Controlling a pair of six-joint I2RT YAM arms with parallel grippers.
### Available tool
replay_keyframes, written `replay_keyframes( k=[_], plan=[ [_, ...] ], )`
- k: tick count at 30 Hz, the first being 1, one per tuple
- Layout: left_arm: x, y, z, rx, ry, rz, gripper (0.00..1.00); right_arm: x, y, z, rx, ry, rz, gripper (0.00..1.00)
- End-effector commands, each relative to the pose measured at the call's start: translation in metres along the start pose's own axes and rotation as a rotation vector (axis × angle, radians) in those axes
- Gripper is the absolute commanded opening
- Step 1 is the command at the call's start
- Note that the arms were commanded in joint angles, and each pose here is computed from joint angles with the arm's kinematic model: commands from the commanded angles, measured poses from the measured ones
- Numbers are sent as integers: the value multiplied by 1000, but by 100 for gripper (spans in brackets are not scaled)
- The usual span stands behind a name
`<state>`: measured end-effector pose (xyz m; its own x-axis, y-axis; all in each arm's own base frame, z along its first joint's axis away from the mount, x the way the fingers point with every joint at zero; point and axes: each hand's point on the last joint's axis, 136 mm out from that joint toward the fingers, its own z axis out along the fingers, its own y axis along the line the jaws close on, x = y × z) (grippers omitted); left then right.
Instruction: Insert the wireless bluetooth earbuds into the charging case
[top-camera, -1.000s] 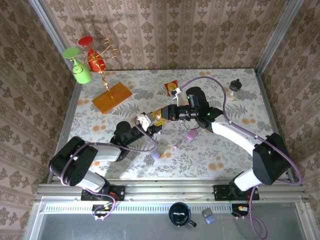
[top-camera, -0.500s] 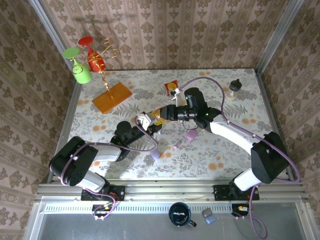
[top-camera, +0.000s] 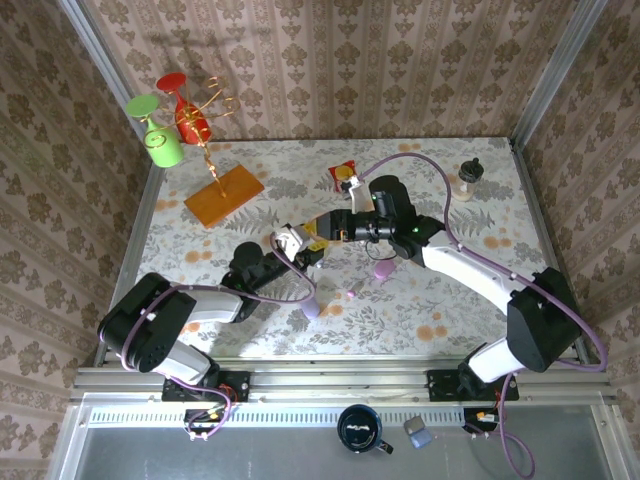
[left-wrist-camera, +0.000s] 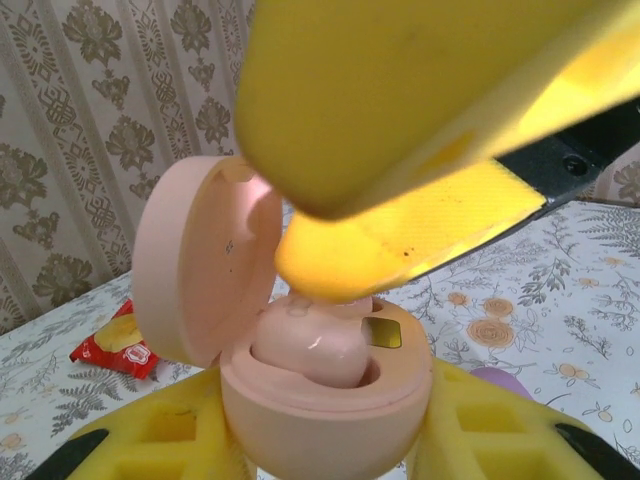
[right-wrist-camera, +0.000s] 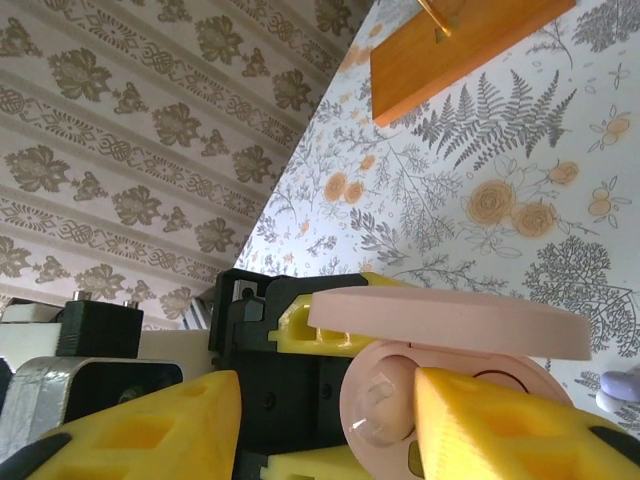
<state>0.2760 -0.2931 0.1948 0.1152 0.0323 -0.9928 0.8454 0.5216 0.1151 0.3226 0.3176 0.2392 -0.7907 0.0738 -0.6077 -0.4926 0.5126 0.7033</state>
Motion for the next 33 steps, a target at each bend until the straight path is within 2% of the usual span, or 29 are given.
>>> replay_keyframes(
  k=[1,4,12,17,24,33],
  plan=[
    [-24,-1,1,14,-85,45,18,-7,6,-13,13,-41,-59,55],
    [-21,-1,0,13,-77,49,18,-7,15,-19,-21,-43,-104,59],
    [-11,-1,-8,10,-54,99,18,-14,50,-47,-60,-70,-256,59],
    [-13,-9,-10,53,-62,127,19,-20,33,-37,40,-7,-230,60],
    [-12,-15,-14,86,-65,120,19,-15,11,-9,93,95,-194,59],
    [-23,4,-15,4,-87,9,19,0,9,-17,85,133,-214,59]
  ],
)
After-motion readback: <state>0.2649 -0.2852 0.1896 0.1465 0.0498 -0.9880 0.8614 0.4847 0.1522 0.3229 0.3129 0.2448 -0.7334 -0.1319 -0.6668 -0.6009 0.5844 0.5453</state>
